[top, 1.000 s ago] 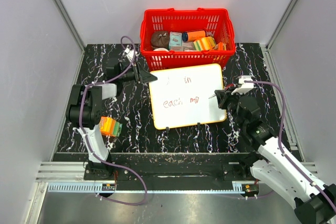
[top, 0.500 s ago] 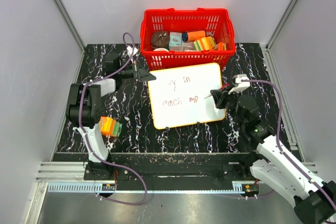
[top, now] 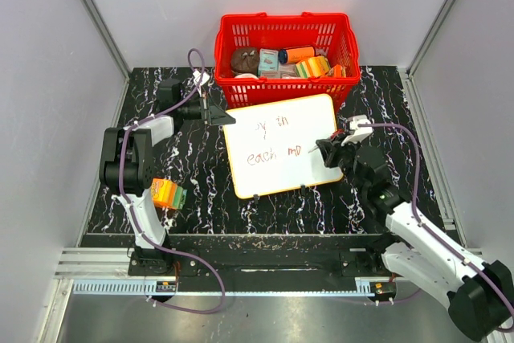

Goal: Write a sentence on the whiteboard
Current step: Write on the whiteboard with the whiteboard.

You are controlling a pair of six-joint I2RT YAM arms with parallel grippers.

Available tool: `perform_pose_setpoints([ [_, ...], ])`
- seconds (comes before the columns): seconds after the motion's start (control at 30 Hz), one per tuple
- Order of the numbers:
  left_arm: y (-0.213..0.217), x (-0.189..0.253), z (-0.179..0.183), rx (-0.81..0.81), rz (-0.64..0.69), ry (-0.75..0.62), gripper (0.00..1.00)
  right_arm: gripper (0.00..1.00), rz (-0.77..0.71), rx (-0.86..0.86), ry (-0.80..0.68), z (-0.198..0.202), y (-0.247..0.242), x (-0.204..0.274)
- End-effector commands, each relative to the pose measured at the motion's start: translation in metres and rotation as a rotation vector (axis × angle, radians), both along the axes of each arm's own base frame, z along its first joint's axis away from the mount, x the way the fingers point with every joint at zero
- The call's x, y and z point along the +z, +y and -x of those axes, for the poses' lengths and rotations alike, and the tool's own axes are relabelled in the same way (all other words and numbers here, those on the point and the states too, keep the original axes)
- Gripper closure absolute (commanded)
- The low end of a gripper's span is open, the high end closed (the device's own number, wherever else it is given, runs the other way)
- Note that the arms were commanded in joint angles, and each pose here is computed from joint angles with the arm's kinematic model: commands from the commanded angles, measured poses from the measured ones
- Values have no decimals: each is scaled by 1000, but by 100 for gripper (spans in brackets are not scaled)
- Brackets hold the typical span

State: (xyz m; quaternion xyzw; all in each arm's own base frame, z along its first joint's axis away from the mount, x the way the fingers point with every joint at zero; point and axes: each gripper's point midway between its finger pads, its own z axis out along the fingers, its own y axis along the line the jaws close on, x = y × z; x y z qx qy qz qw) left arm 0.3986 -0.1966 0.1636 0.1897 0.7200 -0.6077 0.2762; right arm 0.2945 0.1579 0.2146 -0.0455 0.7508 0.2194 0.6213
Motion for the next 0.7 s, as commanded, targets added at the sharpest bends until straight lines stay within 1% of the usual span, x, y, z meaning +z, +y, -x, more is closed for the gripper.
perform_pose_setpoints([
  [0.0, 7, -8, -18, 34, -51, -199, 100, 100, -22, -41, -96, -14, 1, 18],
  [0.3, 5, -3, -17, 22, -21, -201, 100, 100, -8, -43, -121, -32, 16, 9],
  [0.6, 3, -4, -17, 18, -16, -198, 100, 100, 12, -135, -99, -47, 8, 1],
  [0.67, 3, -4, -16, 15, -14, -196, 100, 100, 22, -135, -98, -48, 8, -1],
])
